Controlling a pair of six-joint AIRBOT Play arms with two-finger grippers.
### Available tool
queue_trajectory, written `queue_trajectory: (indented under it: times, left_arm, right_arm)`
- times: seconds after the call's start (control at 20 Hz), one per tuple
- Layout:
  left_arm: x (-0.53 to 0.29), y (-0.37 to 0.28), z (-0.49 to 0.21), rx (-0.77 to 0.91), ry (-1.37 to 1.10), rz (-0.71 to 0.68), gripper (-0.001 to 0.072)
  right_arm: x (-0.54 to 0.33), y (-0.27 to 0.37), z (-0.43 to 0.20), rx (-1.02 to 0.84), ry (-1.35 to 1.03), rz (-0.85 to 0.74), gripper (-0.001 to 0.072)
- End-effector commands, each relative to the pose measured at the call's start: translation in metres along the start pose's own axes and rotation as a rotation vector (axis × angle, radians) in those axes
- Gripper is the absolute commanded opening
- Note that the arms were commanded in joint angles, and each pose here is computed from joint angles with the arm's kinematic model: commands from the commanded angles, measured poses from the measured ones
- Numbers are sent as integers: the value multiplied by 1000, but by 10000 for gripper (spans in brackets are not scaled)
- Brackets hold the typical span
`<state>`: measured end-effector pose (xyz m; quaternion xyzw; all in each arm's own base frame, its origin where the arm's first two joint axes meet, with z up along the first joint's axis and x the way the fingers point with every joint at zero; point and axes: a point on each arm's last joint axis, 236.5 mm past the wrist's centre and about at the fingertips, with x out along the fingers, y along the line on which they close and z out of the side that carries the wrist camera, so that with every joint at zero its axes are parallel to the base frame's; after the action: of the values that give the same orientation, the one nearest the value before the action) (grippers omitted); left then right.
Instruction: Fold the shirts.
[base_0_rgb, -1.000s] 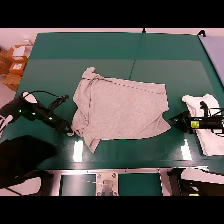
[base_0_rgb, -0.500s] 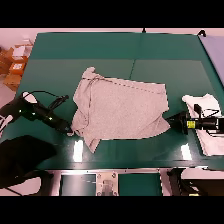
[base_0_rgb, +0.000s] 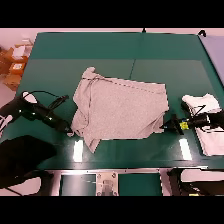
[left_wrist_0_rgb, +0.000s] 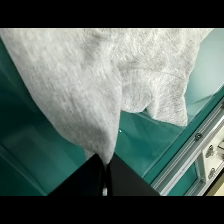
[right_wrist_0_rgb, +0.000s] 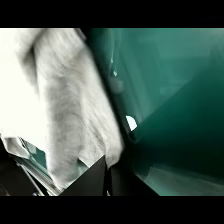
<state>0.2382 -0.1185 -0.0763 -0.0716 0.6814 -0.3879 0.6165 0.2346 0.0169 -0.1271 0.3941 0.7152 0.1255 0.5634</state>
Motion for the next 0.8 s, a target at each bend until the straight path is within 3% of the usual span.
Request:
queue_trajectory:
  times: [0.0, 0.15, 0.25, 0.4, 0.55, 0.75]
  left_arm:
    - [-17, -15, 13, -11, -12, -34, 25]
    - [-78, -55, 62, 80, -119, -70, 25]
    - [-148, -102, 109, 219, -315, -30, 25]
    - [-289, -216, 149, 504, -724, 111, 26]
    - [-411, -332, 123, 692, -1119, 261, 26]
    - [-509, -430, 39, 795, -1601, 394, 26]
  right_arm:
    - [-10, 9, -6, -89, 38, -82, 12]
    - [-69, 105, 15, -302, -135, 41, 12]
    - [-149, 197, 18, -508, -386, 114, 12]
    - [-293, 316, -26, -795, -861, 50, 12]
    - [-416, 404, -120, -949, -1346, 36, 12]
    - [-479, 448, -228, -1056, -1729, 23, 12]
